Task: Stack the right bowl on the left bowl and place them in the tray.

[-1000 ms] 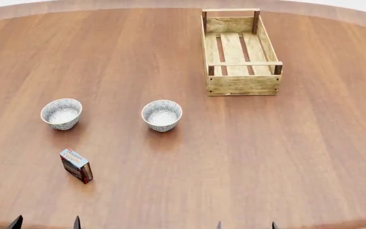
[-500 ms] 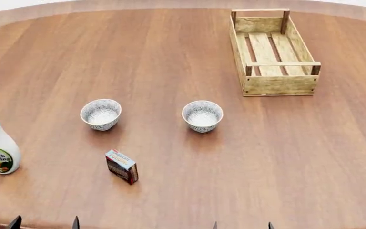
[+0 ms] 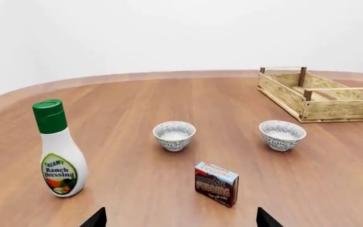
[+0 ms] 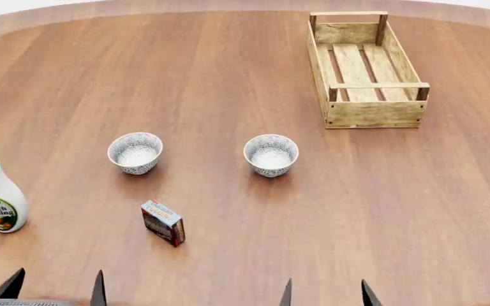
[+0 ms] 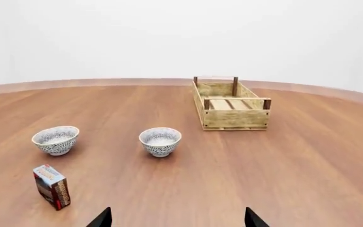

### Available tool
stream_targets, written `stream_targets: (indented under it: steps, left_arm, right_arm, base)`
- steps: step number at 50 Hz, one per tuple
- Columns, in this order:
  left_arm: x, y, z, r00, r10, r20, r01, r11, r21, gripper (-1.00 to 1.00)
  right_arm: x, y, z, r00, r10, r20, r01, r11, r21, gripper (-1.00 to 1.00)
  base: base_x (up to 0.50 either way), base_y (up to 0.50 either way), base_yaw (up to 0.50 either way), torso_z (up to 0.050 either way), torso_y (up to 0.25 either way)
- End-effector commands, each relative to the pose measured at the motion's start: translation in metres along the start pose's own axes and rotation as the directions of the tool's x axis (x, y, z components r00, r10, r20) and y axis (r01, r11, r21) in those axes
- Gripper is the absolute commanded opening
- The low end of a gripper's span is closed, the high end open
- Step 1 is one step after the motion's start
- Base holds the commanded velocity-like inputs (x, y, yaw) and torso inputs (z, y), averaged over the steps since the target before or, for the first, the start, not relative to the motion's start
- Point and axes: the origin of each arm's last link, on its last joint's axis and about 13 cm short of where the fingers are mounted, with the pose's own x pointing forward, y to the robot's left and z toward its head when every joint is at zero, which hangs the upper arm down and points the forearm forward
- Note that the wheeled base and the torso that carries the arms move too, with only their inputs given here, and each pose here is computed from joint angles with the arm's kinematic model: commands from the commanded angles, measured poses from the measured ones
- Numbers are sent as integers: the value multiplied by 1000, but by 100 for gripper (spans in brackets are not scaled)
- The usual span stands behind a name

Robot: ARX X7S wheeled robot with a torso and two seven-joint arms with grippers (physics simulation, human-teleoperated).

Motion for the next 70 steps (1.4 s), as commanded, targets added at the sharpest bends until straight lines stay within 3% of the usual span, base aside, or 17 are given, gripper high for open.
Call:
stream_targets:
  steps: [1,9,20,29,41,70]
  left_arm:
    - [14,3,48,1000,10,4,-10,998,55,100]
    - [13,1,92,996,-17,83,12,999,51,100]
    - [15,0,137,983,-36,178,20,996,90,100]
    - [14,3,162,973,-29,230,11,997,80,100]
    - [13,3,167,967,-34,253,12,996,85,100]
    - [15,2,161,969,-39,245,20,997,80,100]
  right_arm:
    - [3,-1,55,1000,12,1,-12,1000,1,100]
    - [12,-3,103,999,12,42,-11,999,-34,100]
    - [18,-2,143,993,13,119,-7,999,-49,100]
    - [24,-2,169,989,1,145,3,999,-32,100]
    - [24,1,175,985,32,171,-25,999,-45,100]
    - [25,2,173,984,61,169,-54,998,-45,100]
  base:
    - [0,0,0,0,0]
    - [0,0,0,0,0]
    - [0,0,0,0,0]
    - [0,0,0,0,0]
    - [20,0,0,0,0]
    - [497,0,0,0,0]
